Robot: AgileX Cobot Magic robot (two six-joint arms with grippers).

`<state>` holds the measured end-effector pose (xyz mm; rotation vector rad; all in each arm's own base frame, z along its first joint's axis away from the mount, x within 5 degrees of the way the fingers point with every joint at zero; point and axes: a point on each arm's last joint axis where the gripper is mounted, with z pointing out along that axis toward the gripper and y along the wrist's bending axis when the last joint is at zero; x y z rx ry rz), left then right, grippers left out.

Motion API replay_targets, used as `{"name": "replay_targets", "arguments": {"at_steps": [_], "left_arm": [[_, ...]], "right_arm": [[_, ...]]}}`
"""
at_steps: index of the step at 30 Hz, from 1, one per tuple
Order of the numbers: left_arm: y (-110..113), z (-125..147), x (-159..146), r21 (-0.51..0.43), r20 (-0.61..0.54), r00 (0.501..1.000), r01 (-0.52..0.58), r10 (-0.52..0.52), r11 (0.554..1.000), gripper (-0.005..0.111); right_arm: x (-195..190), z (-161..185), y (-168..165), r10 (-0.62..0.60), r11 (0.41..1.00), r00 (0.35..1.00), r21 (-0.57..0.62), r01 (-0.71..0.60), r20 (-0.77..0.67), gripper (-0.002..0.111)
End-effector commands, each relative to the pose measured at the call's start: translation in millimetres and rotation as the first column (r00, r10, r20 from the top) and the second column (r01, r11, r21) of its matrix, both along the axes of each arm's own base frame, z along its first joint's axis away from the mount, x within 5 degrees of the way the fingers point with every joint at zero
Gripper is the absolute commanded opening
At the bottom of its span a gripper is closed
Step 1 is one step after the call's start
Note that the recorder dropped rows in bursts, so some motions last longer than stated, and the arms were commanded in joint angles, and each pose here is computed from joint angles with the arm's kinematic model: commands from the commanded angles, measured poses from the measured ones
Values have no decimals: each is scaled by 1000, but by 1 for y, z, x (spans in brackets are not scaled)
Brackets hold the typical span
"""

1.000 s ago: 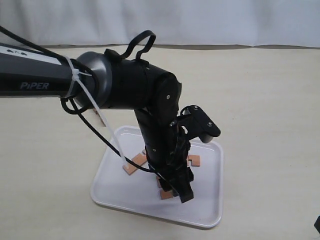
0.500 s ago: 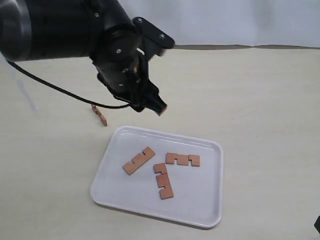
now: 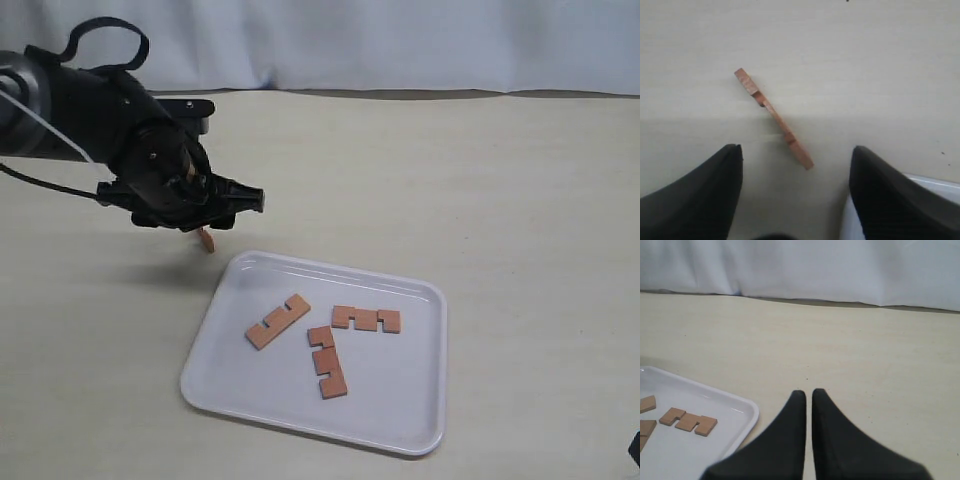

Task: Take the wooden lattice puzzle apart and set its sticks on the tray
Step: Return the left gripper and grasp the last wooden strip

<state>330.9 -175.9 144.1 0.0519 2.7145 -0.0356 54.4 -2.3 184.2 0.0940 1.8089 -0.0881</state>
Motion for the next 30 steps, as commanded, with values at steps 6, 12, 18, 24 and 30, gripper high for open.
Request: {"name": "replay_targets", "arguments": {"at_steps": [6, 12, 18, 24, 30], "left_arm": [[-1, -25, 5, -15, -17, 1000, -3, 3, 1000, 59], [-2, -40, 6, -8, -30, 1000, -5, 4, 1000, 57], [-1, -41, 7, 10, -25, 1000, 11, -10, 1000, 14], [1, -21, 7, 32, 25, 998, 52, -53, 998, 0], [3, 19, -1, 96, 69, 985, 150, -157, 984, 0]], "right_arm": [[0, 0, 0, 3, 1000, 1000, 6, -3, 5, 4], [0, 0, 0, 3, 1000, 1000, 6, -3, 5, 4], [0, 0, 0, 3, 1000, 1000, 6, -3, 5, 4], [0, 0, 0, 3, 1000, 1000, 6, -3, 5, 4], [0, 0, 0, 3, 1000, 1000, 6, -3, 5, 4]]}}
